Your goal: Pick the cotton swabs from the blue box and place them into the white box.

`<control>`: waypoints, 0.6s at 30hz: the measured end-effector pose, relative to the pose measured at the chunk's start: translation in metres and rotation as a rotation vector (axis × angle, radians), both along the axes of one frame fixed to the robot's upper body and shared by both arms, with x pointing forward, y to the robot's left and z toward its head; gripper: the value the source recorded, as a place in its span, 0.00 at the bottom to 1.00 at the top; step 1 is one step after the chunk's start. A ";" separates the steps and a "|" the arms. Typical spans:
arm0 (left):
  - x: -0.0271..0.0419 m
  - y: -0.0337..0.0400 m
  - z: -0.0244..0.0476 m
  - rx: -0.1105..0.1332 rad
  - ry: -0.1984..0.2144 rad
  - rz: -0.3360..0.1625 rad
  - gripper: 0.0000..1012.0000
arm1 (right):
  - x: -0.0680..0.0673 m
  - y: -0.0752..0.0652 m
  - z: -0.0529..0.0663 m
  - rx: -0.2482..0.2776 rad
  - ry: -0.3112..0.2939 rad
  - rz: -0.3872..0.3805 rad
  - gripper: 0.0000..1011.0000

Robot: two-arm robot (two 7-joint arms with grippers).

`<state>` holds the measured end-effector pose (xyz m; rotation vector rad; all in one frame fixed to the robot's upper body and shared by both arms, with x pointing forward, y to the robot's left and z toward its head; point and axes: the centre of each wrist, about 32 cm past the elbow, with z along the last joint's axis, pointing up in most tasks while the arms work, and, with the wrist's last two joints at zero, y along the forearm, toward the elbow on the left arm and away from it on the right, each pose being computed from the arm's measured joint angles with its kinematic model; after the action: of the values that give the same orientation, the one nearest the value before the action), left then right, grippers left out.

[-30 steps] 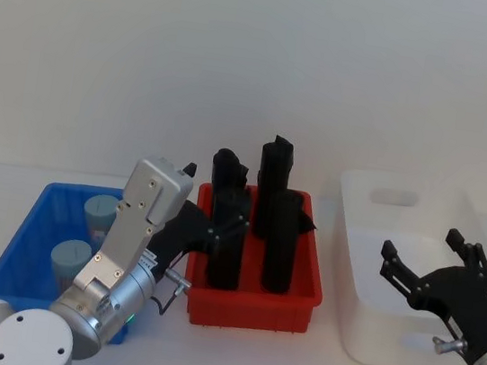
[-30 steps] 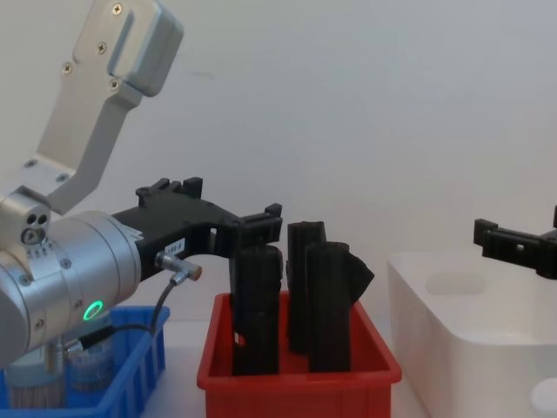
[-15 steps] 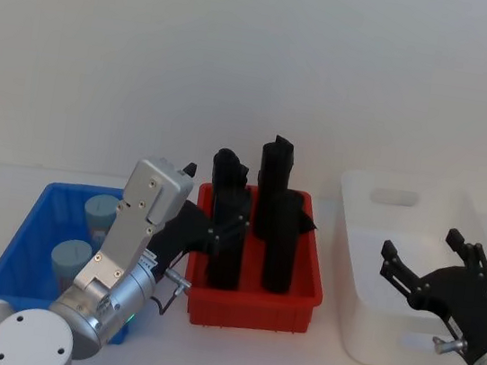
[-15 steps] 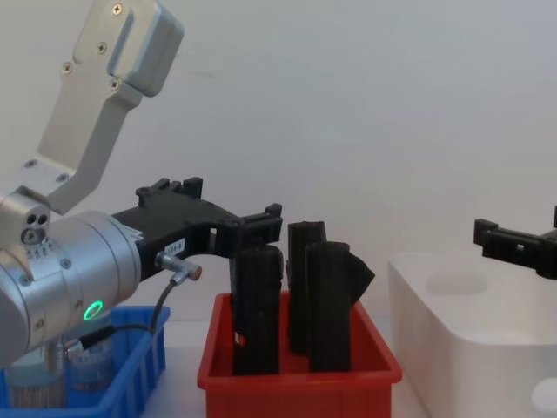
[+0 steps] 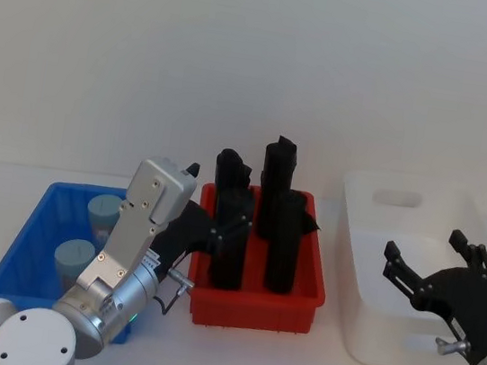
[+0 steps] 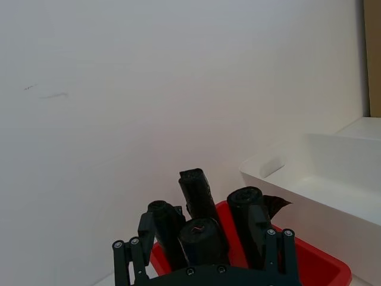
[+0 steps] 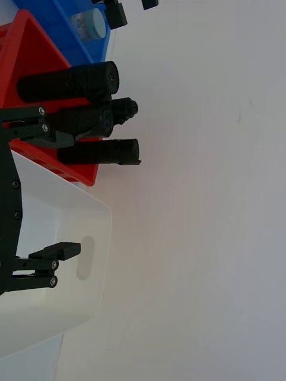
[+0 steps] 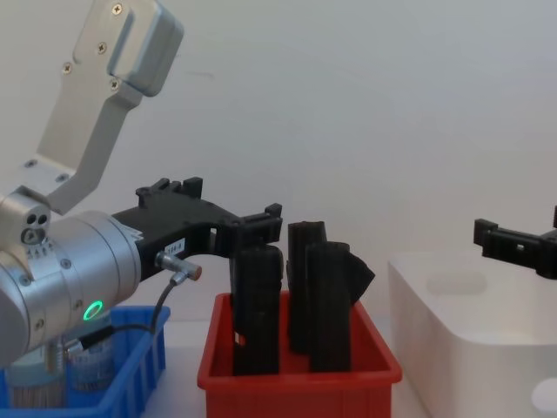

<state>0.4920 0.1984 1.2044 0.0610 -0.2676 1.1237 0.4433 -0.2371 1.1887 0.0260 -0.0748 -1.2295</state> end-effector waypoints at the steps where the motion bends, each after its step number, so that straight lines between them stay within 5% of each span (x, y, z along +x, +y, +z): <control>1: 0.0000 0.0000 0.0000 0.000 0.000 0.000 0.99 | 0.000 0.000 0.000 0.000 0.000 0.000 0.99; 18: 0.0000 0.0000 0.0000 0.000 0.000 0.000 0.99 | 0.000 0.000 0.000 0.000 0.000 0.000 0.99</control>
<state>0.4920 0.1984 1.2044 0.0611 -0.2676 1.1237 0.4433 -0.2371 1.1887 0.0260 -0.0749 -1.2295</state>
